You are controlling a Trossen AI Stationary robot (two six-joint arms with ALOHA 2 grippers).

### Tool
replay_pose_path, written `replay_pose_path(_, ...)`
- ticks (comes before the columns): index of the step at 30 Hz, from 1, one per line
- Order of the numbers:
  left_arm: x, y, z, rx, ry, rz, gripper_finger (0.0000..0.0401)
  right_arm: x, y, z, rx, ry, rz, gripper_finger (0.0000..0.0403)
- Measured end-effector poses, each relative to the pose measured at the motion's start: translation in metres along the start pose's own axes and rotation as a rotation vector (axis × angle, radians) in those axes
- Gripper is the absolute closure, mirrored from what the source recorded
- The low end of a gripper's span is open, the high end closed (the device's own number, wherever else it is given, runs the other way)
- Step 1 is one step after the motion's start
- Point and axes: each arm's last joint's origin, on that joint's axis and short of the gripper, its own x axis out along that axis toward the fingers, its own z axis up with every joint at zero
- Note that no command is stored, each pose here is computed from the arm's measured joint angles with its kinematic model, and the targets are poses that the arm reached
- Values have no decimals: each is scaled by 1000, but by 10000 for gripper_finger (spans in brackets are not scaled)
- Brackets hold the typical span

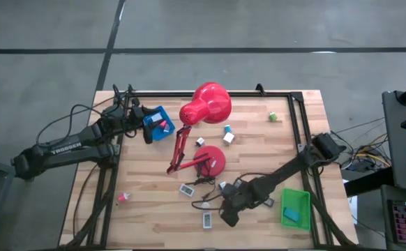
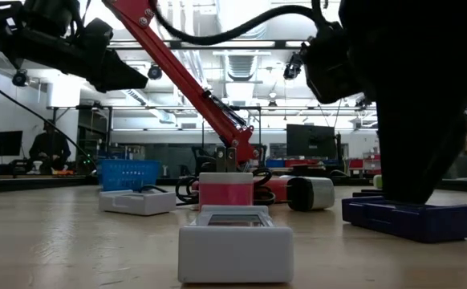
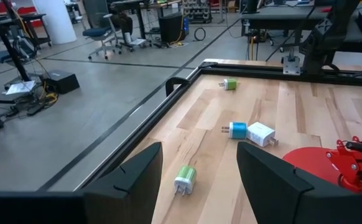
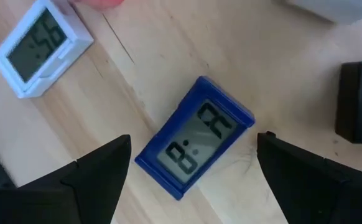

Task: Pick & Place Office items
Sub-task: Put the left blue digital clock into the green bin

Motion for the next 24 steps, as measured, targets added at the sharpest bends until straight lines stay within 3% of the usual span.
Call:
replay_pose_path(16,0,-1,0,-6,-1,-14,191,19,31,9,-69,38,-192,67)
replay_pose_path(20,0,-1,-1,-7,2,-17,191,18,31,8,-74,22,-204,96)
replay_pose_path(24,0,-1,-3,-7,6,-17,191,19,31,7,-88,21,-210,153)
